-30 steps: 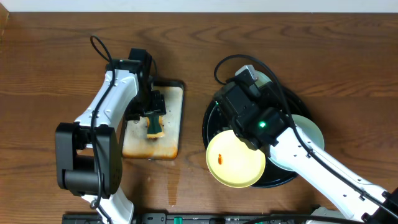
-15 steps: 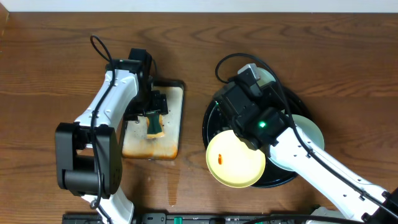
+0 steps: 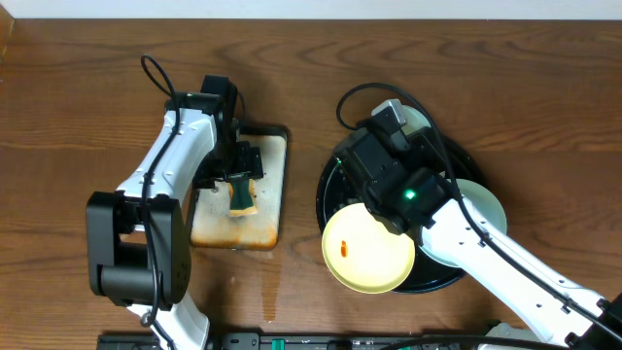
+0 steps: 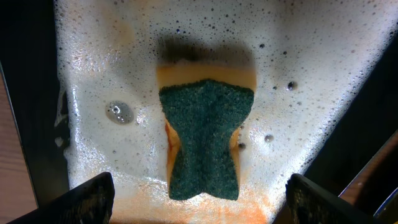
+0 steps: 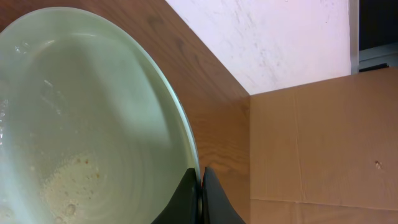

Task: Clean dirty plates on tray and stack at the side
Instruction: 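Lift the cleaned green plate with the right gripper and set it right, then move the right gripper back and grasp the second pale green plate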

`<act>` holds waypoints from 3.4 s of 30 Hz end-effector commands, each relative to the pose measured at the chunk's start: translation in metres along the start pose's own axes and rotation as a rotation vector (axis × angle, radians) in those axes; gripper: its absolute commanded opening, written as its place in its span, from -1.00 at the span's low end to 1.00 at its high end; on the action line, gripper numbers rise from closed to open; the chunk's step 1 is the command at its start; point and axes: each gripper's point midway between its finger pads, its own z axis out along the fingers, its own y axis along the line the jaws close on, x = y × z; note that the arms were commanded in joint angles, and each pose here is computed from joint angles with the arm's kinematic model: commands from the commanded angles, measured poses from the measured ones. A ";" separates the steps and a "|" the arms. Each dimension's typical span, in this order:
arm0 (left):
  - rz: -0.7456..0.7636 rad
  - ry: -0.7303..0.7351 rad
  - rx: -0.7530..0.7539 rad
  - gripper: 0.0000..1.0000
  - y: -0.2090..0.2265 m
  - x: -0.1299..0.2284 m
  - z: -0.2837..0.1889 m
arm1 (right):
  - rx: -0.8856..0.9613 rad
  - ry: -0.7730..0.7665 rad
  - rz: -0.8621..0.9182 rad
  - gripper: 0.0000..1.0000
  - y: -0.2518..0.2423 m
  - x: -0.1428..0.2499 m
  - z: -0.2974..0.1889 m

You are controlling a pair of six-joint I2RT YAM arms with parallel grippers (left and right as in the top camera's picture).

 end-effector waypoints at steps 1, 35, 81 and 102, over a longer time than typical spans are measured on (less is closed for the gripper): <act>0.007 -0.018 0.003 0.78 0.000 0.000 -0.007 | 0.037 -0.012 0.027 -0.98 -0.008 -0.001 -0.005; 0.007 -0.018 0.003 0.79 0.000 0.000 -0.007 | -0.518 0.205 0.653 -0.98 -0.015 0.047 0.069; 0.007 -0.019 0.003 0.79 0.000 0.000 -0.007 | -0.879 0.282 1.140 -0.06 -0.071 0.114 0.081; -0.165 -0.010 -0.015 0.47 -0.002 0.011 0.021 | -1.076 0.462 0.794 -0.08 0.037 0.115 0.035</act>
